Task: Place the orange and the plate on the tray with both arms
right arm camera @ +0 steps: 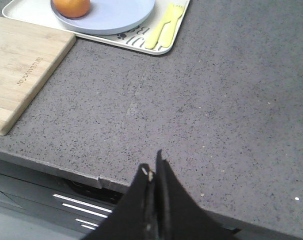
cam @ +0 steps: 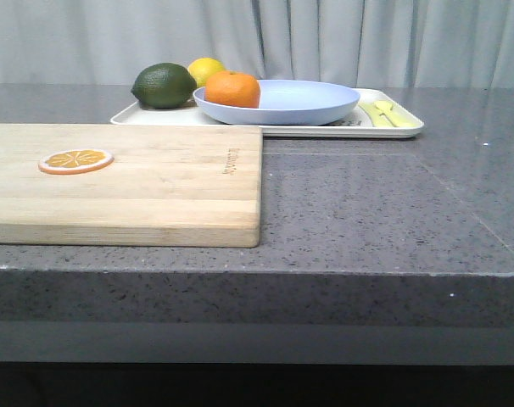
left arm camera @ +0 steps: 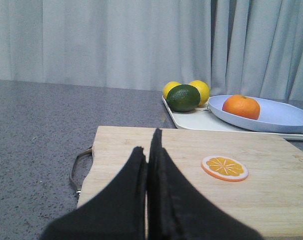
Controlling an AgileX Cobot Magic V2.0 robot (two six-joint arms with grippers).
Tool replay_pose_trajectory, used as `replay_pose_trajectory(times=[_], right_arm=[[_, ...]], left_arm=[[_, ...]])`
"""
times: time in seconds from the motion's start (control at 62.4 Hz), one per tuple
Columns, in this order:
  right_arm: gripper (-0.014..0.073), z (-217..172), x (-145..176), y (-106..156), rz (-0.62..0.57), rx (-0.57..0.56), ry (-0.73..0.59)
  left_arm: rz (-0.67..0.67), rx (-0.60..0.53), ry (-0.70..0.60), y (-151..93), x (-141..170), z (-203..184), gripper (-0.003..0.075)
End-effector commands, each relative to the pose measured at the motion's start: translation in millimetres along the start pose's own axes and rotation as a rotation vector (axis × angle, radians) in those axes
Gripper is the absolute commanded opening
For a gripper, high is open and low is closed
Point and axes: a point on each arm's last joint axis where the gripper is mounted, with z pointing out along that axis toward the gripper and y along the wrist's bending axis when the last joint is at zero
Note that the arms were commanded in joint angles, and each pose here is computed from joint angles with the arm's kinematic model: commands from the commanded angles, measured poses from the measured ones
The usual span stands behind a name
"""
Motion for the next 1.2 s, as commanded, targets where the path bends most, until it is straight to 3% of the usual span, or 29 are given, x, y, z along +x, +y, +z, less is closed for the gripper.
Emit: replay_pose_trajectory(times=[0.0,1.123,1.187], right_arm=[[-0.0067,-3.4,-11.4,-0.8,-0.015,0.009,-0.087],[-0.0067,-1.9,-9.2,-0.8,-0.015,0.009,-0.091],[-0.0067,-1.0,-4.7,-3.9,-0.026,0.050,-0.112]], left_arm=[[-0.035,0.003,-0.054,0.4,2.3,-1.1,-0.0020],[-0.038,0.002,-0.040,0.4,3.6,-1.1,-0.0020],[-0.038,0.002,-0.040,0.4,3.6,-1.1,-0.0020]])
